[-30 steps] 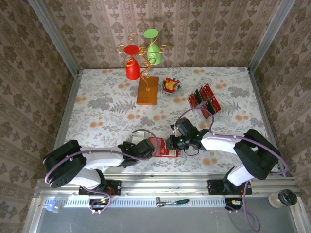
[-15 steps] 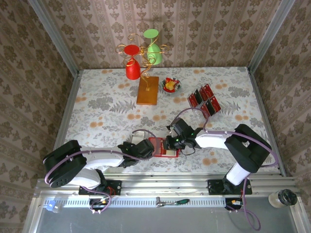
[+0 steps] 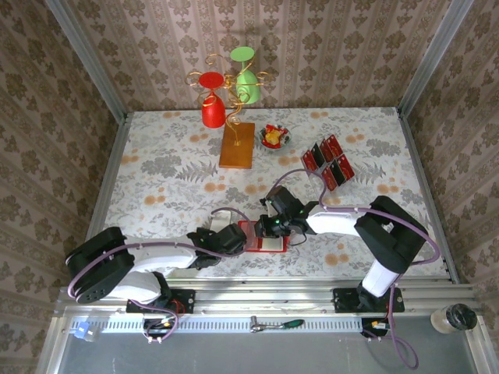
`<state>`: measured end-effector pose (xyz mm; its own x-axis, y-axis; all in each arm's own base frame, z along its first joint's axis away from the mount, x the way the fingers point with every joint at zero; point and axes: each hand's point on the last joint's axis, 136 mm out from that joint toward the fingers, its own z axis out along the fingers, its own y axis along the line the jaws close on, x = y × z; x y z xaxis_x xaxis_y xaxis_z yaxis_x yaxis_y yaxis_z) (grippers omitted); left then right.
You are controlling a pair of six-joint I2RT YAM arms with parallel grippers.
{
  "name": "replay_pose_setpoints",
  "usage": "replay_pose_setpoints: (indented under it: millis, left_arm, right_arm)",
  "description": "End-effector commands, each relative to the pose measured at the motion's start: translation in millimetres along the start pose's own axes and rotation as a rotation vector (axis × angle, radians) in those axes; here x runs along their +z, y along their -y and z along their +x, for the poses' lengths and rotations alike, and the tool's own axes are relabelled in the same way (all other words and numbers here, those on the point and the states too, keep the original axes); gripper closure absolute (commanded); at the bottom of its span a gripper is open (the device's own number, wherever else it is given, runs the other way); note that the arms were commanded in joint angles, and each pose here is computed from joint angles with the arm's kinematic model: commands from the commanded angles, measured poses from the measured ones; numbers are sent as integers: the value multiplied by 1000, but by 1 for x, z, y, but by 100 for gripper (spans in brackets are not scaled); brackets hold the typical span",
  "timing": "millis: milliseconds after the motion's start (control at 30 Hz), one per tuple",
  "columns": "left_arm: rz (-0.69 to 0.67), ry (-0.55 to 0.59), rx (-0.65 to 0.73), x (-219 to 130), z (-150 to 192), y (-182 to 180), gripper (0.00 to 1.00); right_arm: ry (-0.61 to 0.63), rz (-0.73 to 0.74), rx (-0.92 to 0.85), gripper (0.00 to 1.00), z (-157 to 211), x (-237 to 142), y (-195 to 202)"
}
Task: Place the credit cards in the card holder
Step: Insert the credit card into the card slot.
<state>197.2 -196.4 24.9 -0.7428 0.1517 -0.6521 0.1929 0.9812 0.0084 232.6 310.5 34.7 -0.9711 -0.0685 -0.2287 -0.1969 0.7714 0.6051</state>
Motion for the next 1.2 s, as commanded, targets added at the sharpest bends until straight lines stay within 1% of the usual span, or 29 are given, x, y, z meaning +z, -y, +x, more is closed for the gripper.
replay_pose_setpoints:
  millis: [0, 167, 633, 1167]
  left_arm:
    - [-33, -16, 8, -3, 7, -13, 0]
    - [-46, -27, 1, -1, 10, -20, 0]
    - [-59, -41, 3, 7, 18, -23, 0]
    - [-49, -44, 6, 11, 19, -18, 0]
  right_arm:
    - [18, 37, -28, 91, -3, -15, -3]
    - [8, 94, -36, 92, -1, -16, 8]
    - [-33, 111, -28, 94, 2, 3, 16]
    - [-56, 78, -29, 97, 1, 19, 1]
